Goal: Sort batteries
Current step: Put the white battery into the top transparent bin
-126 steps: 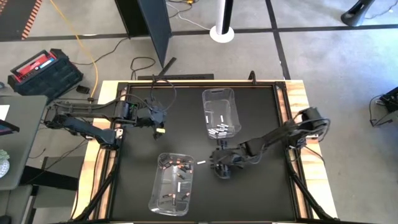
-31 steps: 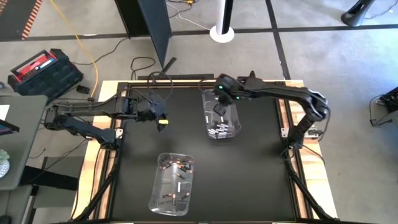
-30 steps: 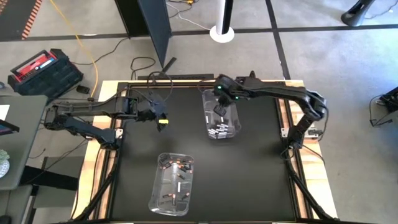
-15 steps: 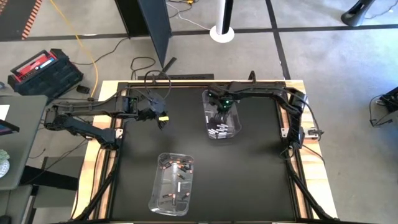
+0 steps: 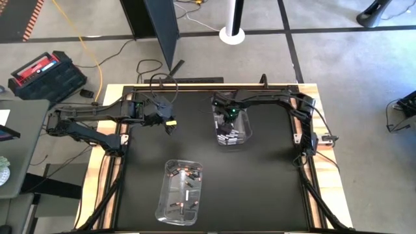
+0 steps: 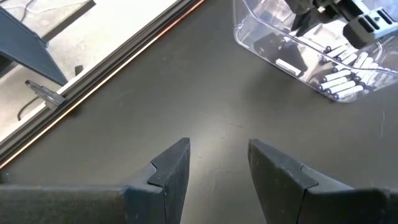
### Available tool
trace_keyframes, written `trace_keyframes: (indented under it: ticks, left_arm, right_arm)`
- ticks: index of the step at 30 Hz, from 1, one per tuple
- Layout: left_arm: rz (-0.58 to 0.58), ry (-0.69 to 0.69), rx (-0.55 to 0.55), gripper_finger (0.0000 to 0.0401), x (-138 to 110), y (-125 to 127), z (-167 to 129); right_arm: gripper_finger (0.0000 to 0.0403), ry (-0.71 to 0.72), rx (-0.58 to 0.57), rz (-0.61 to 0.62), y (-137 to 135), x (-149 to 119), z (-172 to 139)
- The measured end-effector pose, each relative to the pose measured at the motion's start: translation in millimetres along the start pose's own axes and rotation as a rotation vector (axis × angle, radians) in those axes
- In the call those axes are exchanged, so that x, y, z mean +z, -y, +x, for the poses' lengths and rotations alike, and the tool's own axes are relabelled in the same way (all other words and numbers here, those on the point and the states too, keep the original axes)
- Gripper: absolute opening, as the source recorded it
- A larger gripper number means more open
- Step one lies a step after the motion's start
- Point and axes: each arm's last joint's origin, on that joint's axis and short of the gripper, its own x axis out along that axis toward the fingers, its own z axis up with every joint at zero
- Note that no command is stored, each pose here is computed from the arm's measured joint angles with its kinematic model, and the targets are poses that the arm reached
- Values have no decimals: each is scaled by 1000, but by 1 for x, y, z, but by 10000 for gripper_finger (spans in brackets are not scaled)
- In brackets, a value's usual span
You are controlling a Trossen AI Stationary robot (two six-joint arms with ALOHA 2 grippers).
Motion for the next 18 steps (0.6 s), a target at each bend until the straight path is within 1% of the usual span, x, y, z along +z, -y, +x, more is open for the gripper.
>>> trace_keyframes:
  ticks: [6,11,14,18]
  left_arm:
    - [1,-2,1,157,0,0,0]
    - [3,-6,1,157,-1,0,0]
    - [4,-9,-2,157,-1,0,0]
    - [4,-9,-3,157,-1,0,0]
  right_arm:
    - [32,-52,2,0,-1,-2,12]
    - [38,-57,2,16,-1,-3,13]
    - [56,-57,1,18,-1,-3,11]
    - [96,-79,3,36,0,-2,5]
